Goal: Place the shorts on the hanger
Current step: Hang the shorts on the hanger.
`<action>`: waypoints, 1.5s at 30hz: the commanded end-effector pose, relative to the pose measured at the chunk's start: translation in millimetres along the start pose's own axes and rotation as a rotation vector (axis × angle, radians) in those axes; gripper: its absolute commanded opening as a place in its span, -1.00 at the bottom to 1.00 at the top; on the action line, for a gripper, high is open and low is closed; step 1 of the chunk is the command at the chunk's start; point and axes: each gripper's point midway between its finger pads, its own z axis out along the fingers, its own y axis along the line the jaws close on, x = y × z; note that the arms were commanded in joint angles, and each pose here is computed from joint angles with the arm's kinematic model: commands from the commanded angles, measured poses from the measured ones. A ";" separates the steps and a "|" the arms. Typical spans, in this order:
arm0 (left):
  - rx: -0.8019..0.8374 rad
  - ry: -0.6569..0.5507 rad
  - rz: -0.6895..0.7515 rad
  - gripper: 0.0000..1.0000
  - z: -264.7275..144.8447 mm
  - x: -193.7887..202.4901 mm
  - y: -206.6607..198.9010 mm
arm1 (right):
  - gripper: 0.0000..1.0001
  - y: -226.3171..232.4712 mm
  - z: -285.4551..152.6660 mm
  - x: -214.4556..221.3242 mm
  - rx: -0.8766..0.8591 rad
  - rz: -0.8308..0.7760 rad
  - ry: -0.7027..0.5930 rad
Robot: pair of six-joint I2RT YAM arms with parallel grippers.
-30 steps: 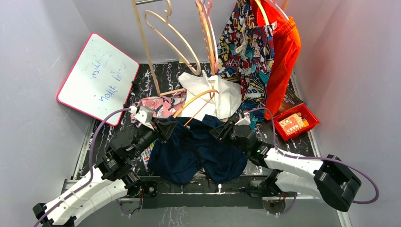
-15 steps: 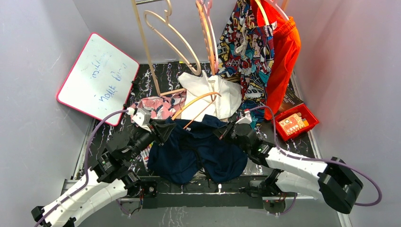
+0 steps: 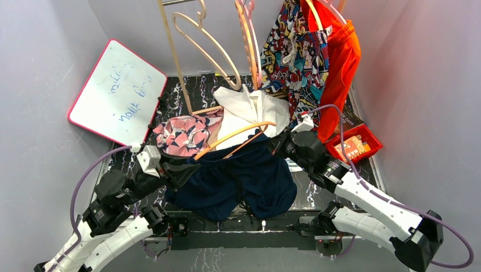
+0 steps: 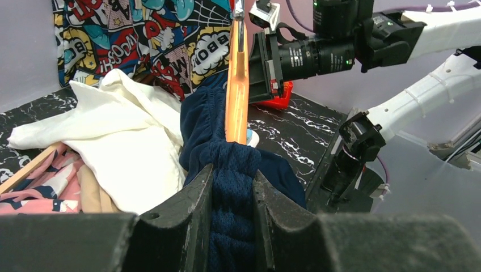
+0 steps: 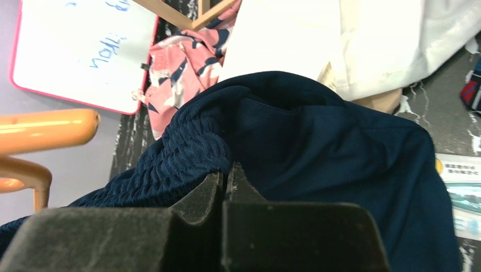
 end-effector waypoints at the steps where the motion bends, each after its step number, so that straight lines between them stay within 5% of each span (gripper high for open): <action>1: 0.078 -0.125 0.028 -1.00 -18.8 -36.2 -18.5 | -1.00 -35.6 -10.8 -19.1 0.169 -0.102 -0.027; 45: 0.199 0.195 0.103 -1.00 -21.7 21.4 -30.9 | -1.00 -40.9 -62.9 -82.6 0.303 -0.252 -0.088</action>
